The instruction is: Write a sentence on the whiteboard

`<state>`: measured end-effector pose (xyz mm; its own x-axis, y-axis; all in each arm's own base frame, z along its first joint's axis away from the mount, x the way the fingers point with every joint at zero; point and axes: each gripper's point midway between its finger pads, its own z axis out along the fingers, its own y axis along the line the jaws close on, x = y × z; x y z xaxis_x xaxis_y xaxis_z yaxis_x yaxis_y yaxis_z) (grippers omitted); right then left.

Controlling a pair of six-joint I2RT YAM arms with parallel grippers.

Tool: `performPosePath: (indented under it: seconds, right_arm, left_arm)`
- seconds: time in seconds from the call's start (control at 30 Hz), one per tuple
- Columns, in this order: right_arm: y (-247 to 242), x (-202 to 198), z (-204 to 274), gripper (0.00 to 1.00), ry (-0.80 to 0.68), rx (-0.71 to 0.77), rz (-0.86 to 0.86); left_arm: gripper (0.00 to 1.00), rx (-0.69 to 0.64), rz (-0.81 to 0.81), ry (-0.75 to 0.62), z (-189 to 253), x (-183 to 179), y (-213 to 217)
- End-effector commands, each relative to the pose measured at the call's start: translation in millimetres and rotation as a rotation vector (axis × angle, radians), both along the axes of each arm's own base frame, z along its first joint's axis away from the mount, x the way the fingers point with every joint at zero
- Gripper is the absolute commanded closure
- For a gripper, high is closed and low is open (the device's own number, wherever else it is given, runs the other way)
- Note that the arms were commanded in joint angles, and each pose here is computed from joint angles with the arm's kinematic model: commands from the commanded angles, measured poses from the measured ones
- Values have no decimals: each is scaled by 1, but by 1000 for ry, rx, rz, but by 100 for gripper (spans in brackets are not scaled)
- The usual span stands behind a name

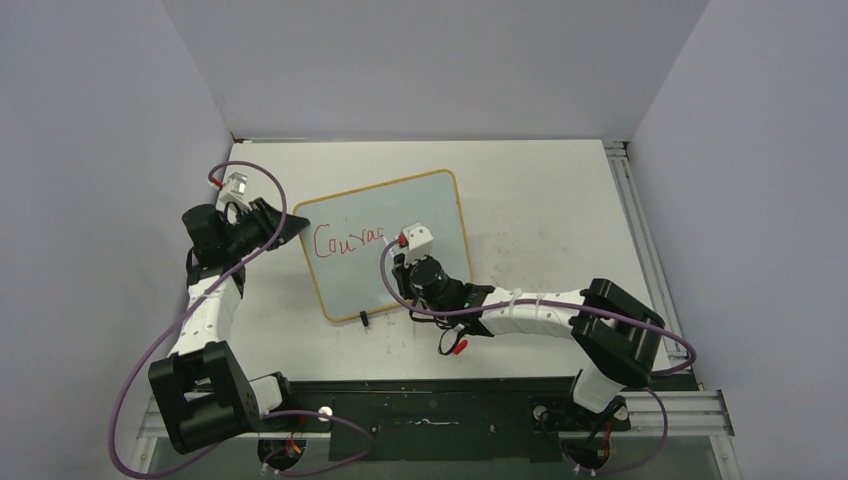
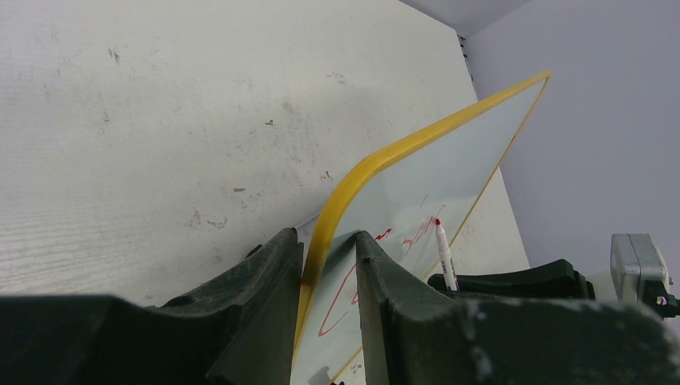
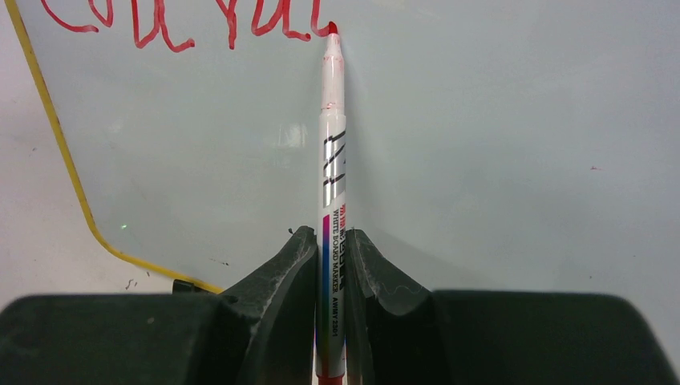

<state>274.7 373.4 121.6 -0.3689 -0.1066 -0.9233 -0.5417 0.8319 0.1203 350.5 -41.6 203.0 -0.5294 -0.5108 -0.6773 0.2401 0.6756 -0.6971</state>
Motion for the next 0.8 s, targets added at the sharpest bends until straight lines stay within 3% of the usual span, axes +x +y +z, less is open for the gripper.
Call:
performPosePath:
  seconds: [0.0,0.3,0.77]
  right_arm:
    - [-3,19,36,95,-62,55,-57]
    - [2,24,40,95,-69,58,-47]
    - [-4,2,3,95,7,28,-39]
  left_arm:
    - [71,13,-13,-43,12,2,1]
    - [71,12,-14,-41,12,2,0]
    - [71,11,-15,-42,12,2,0]
